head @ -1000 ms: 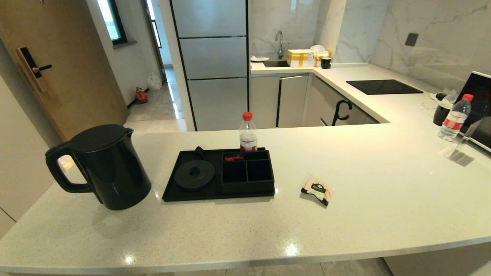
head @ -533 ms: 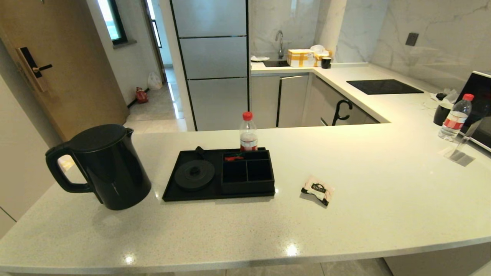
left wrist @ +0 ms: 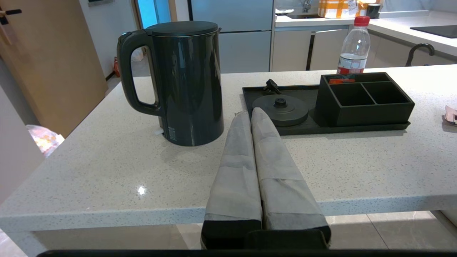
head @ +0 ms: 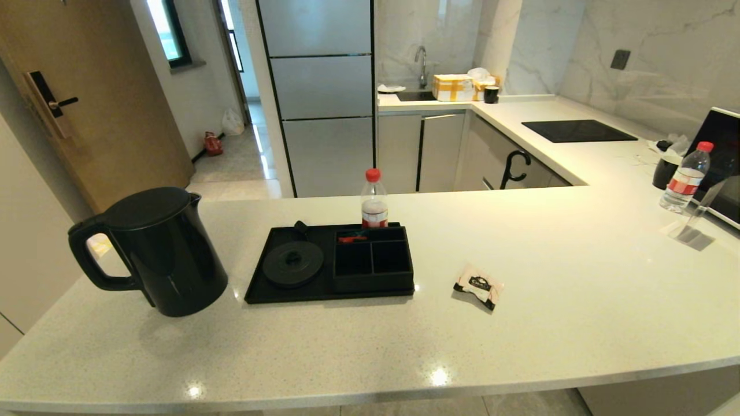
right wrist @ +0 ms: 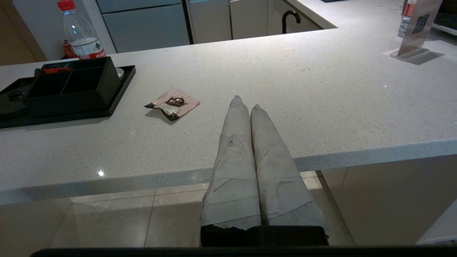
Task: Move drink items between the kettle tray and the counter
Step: Return the tea bag to its original position
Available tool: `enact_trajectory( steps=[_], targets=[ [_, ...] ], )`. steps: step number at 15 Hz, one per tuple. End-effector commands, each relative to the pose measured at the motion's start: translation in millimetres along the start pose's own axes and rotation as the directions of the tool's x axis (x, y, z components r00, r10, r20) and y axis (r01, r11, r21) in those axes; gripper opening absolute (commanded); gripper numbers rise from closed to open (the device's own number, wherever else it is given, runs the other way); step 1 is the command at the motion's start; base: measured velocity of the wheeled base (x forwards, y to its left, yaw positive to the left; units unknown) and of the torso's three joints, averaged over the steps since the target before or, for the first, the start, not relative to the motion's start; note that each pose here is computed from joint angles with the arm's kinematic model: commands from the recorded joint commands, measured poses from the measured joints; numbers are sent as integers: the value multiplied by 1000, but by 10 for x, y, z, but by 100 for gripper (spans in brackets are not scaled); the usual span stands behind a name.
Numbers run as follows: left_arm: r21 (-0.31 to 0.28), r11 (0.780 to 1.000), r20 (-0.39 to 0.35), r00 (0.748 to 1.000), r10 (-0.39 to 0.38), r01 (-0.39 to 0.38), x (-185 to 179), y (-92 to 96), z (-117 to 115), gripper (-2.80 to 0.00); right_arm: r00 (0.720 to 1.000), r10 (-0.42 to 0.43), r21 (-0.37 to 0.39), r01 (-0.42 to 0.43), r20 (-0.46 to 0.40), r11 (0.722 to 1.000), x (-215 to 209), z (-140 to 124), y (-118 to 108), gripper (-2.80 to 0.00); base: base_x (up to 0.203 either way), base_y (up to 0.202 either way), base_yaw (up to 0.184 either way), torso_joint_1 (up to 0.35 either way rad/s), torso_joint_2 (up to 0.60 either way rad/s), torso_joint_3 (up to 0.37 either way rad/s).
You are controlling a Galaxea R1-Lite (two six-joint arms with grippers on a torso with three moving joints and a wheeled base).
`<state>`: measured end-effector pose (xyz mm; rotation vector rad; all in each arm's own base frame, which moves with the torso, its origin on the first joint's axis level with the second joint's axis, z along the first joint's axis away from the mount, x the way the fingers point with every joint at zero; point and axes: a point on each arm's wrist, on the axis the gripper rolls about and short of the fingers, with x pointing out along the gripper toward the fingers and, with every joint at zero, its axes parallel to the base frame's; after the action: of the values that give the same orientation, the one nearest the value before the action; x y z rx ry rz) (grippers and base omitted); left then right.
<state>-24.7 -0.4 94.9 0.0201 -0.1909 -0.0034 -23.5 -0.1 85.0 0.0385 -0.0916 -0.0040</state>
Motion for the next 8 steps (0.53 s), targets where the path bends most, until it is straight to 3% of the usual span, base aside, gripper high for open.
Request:
enact_trajectory(
  steps=[1,8],
  targets=[
    [0,1000,-38,999,0,0,13,-2,-114,-280,999,-2,0,2,-35,1000,20,-96,-4,-280,0,0,0,0,0,0],
    [0,1000,-39,999,0,0,15,-2,-114,-280,999,-2,1,2,-35,1000,20,-96,-4,-280,0,0,0,0,0,0]
  ],
)
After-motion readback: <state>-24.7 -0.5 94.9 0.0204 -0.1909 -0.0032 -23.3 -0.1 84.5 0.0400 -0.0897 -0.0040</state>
